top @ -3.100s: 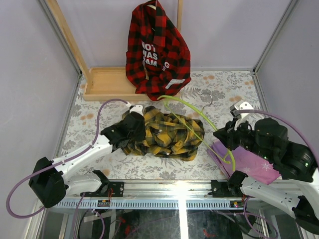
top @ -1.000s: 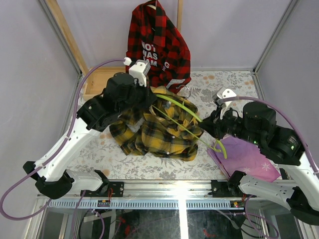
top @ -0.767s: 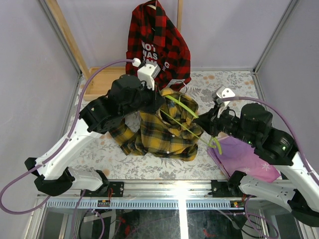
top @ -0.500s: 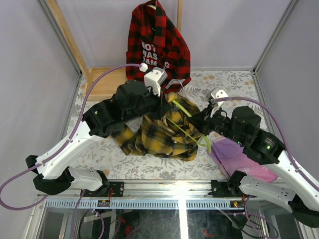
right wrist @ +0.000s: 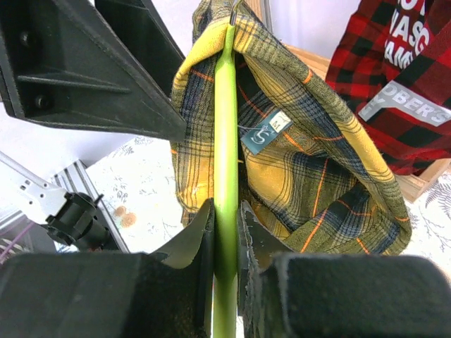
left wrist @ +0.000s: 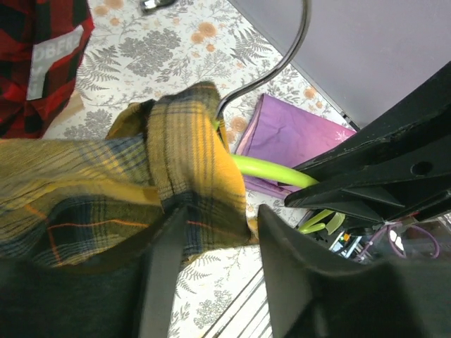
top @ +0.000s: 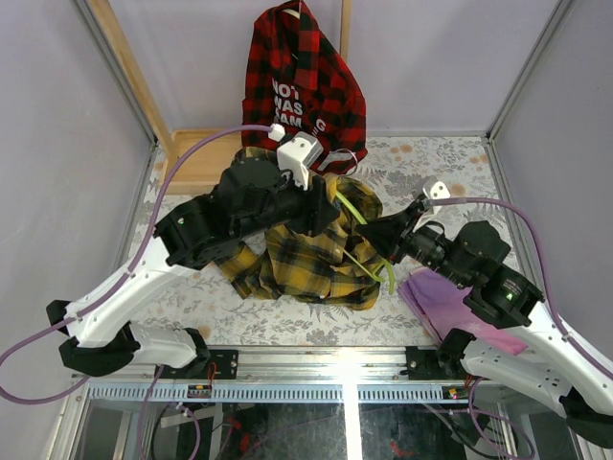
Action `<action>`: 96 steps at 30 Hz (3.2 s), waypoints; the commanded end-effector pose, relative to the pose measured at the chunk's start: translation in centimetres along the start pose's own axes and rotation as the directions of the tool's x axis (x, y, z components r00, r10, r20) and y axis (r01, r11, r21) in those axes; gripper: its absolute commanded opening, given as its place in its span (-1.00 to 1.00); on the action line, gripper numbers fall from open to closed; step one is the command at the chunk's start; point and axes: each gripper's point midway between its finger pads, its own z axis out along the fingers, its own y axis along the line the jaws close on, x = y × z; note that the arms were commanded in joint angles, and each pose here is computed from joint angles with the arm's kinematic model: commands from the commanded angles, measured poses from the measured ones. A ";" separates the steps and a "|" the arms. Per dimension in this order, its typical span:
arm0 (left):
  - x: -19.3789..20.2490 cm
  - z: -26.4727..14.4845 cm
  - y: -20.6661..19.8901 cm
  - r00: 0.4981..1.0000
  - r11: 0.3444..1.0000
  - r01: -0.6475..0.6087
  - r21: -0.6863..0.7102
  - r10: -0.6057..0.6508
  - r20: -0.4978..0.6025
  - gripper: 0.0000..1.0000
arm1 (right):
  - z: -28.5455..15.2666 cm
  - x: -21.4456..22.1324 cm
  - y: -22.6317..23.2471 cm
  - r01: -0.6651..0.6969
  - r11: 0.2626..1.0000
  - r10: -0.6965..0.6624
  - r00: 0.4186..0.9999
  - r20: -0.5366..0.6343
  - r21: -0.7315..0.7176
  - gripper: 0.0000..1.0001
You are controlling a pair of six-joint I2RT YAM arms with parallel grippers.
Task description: Place the shirt on the hanger
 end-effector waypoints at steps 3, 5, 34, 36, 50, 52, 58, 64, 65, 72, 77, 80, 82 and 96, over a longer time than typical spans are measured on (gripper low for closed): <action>-4.7 -5.6 1.0 0.974 0.994 -0.094 -0.056 0.104 0.201 0.22 | -1.6 -7.2 2.1 -0.007 0.997 0.029 0.961 0.276 -0.081 -1.00; -5.6 -7.4 1.1 0.961 0.990 -0.124 -0.065 0.136 0.240 0.34 | -2.2 -7.7 2.1 -0.001 0.997 0.024 0.956 0.291 -0.081 -1.00; -1.8 -12.6 6.5 0.879 0.908 -0.336 -0.252 0.398 0.263 0.53 | -13.8 -9.4 4.9 0.049 0.986 -0.007 0.967 0.254 -0.158 -1.00; -0.9 -12.3 7.2 0.881 0.898 -0.341 -0.278 0.408 0.239 0.52 | -14.8 -9.9 5.3 0.055 0.984 -0.008 0.965 0.263 -0.172 -1.00; 0.3 -8.1 8.0 0.878 0.885 -0.347 -0.310 0.423 0.222 0.16 | -17.6 -11.4 6.6 0.060 0.972 0.013 0.951 0.309 -0.226 -1.00; 0.0 -7.7 9.0 0.886 0.866 -0.335 -0.370 0.423 0.188 -0.20 | -17.7 -11.4 6.6 0.065 0.972 0.006 0.953 0.303 -0.224 -1.00; -2.8 -9.0 10.4 0.866 0.803 -0.337 -0.492 0.470 0.173 -1.00 | -18.4 -11.1 6.2 0.072 0.977 -0.010 0.956 0.293 -0.200 -1.00; -6.7 -11.5 10.4 0.820 0.753 -0.343 -0.561 0.531 0.211 -1.00 | -19.1 -10.8 6.0 0.072 0.980 -0.014 0.955 0.295 -0.187 -1.00; -7.3 -11.7 10.3 0.814 0.747 -0.350 -0.565 0.541 0.212 -1.00 | -19.1 -10.7 6.0 0.073 0.980 -0.015 0.956 0.292 -0.187 -1.00; -11.5 -13.2 8.9 0.774 0.732 -0.367 -0.574 0.583 0.248 -1.00 | -19.0 -10.0 6.4 0.078 0.973 -0.018 0.964 0.265 -0.217 -1.00; -12.9 -13.1 9.5 0.771 0.708 -0.377 -0.597 0.597 0.222 -1.00 | -18.9 -9.7 6.9 0.079 0.966 -0.015 0.968 0.251 -0.247 -1.00; -13.0 -12.0 10.3 0.790 0.710 -0.388 -0.588 0.585 0.185 -1.00 | -18.7 -9.6 7.3 0.083 0.959 -0.016 0.970 0.243 -0.269 -1.00; -12.9 -11.4 11.4 0.808 0.705 -0.373 -0.603 0.567 0.163 -1.00 | -18.8 -9.7 7.6 0.088 0.955 -0.016 0.969 0.247 -0.282 -1.00; -7.9 -8.4 10.5 0.875 0.845 -0.353 -0.401 0.450 0.177 0.15 | -17.8 -11.2 6.4 0.070 0.973 0.012 0.936 0.351 -0.220 -1.00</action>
